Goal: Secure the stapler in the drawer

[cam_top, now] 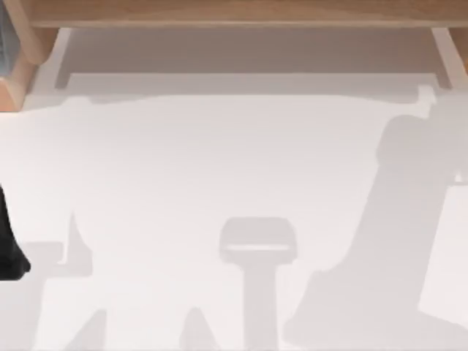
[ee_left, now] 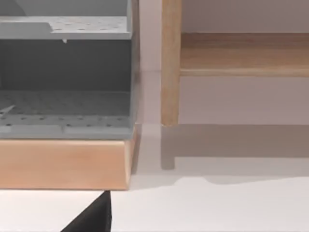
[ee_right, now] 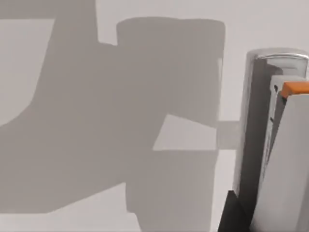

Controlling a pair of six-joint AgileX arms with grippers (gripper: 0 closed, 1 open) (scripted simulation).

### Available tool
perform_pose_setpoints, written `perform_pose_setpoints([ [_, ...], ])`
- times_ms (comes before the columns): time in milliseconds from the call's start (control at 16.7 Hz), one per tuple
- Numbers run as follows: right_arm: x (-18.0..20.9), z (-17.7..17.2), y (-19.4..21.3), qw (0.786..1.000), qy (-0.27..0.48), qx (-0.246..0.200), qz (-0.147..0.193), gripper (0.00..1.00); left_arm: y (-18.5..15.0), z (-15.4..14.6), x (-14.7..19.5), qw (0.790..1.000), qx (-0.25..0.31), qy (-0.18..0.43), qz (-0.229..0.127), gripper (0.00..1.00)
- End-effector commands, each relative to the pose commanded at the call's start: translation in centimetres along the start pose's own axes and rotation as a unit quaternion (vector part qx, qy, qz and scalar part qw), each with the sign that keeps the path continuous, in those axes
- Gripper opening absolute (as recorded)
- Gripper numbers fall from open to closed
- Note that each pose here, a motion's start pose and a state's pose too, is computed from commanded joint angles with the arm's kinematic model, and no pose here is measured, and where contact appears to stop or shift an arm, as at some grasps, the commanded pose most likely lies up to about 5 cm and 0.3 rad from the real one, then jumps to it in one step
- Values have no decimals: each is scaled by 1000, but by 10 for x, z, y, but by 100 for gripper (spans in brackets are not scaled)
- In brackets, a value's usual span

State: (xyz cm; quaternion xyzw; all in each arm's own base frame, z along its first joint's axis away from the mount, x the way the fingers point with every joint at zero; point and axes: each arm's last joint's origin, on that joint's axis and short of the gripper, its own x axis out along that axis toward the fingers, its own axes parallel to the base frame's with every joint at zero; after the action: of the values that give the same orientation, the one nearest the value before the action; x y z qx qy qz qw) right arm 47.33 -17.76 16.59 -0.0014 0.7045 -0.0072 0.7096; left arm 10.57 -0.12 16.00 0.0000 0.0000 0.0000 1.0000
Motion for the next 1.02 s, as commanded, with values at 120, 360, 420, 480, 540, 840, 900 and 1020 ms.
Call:
perform_pose_setpoints([
  [120,2,0,0,1000,3,0,1,0,0,0,0,1000,0,0,0,100],
  [360,3,1,2,1000,4,-2,1,0,0,0,0,1000,0,0,0,100],
  [420,2,1,2,1000,0,-7,2,0,0,0,0,1000,0,0,0,100],
  [480,-1,1,2,1000,-6,-16,4,0,0,0,0,1000,0,0,0,100],
  [540,-4,1,2,1000,-15,-26,6,0,0,0,0,1000,0,0,0,100],
  [840,-29,-3,-3,995,-66,-76,15,0,0,0,0,1000,0,0,0,100],
  [900,-31,-4,-4,994,-72,-79,16,0,0,0,0,1000,0,0,0,100],
  [1020,-30,-4,-5,994,-73,-79,19,0,0,0,0,1000,0,0,0,100],
])
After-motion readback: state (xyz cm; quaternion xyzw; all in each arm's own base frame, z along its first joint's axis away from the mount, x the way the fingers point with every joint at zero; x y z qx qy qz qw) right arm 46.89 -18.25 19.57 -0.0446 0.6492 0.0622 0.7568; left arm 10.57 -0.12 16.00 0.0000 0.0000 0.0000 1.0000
